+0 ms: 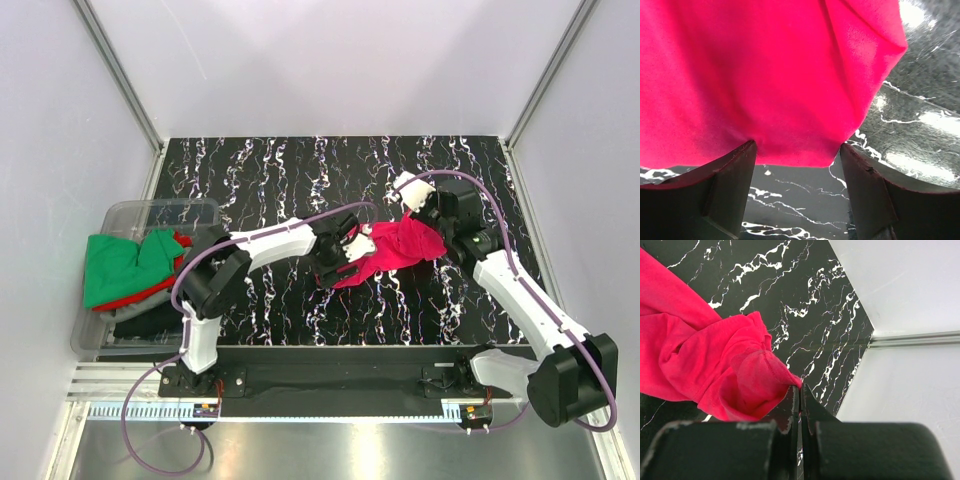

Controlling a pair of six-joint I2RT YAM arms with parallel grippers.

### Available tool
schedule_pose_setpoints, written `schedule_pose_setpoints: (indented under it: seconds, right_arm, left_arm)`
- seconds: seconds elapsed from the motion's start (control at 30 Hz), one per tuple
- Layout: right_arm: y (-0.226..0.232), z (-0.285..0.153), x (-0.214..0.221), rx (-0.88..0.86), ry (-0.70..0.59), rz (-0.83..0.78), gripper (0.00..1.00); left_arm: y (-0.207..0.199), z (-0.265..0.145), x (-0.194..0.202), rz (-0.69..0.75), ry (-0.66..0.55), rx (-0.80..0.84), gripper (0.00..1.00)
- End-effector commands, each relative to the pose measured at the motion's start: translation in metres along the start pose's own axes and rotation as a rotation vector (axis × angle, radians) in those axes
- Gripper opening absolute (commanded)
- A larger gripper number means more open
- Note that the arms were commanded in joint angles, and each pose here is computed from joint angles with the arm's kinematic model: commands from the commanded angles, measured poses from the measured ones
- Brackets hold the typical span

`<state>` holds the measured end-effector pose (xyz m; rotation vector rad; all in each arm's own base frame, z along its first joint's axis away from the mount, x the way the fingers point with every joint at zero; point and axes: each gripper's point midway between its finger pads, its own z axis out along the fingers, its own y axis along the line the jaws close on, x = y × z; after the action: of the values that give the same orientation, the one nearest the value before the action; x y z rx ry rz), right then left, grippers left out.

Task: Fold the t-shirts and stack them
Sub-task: Flatten the tshirt out

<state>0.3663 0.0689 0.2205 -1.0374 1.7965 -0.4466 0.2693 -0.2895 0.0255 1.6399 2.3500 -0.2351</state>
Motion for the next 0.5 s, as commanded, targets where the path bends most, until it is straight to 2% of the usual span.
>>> schedule_pose_setpoints:
  seconds: [0.0, 0.1, 0.13, 0.17, 0.2, 0.27, 0.37, 0.4, 0.47]
  right_arm:
    - [-0.020, -0.009, -0.016, 0.073, -0.070, 0.032, 0.00]
    - [-0.023, -0.011, -0.017, 0.082, -0.074, 0.034, 0.00]
    - [-0.022, -0.011, -0.016, 0.083, -0.073, 0.036, 0.00]
    - [-0.024, -0.012, -0.017, 0.087, -0.077, 0.037, 0.00]
    - [-0.025, -0.012, -0.018, 0.090, -0.080, 0.039, 0.00]
    - [-0.029, -0.013, -0.020, 0.103, -0.086, 0.043, 0.00]
    - [-0.048, -0.020, -0.031, 0.159, -0.110, 0.103, 0.00]
    - [-0.064, -0.027, -0.043, 0.196, -0.139, 0.129, 0.00]
    - [-0.083, -0.034, -0.055, 0.242, -0.167, 0.200, 0.00]
  left_arm:
    - [0.004, -0.003, -0.013, 0.004, -0.026, -0.019, 0.70]
    - [0.004, -0.004, -0.013, 0.014, -0.020, -0.019, 0.44]
    - [0.006, -0.007, -0.012, 0.017, -0.020, -0.031, 0.32]
    - [0.009, -0.010, -0.014, 0.020, -0.025, -0.044, 0.08]
    - [0.011, -0.017, -0.016, 0.024, -0.036, -0.060, 0.00]
    - [0.017, -0.031, -0.020, 0.037, -0.051, -0.099, 0.00]
    - [0.031, -0.077, -0.029, 0.065, -0.122, -0.207, 0.00]
    - [0.036, -0.107, -0.034, 0.076, -0.180, -0.255, 0.00]
    - [0.046, -0.139, -0.031, 0.103, -0.207, -0.327, 0.00]
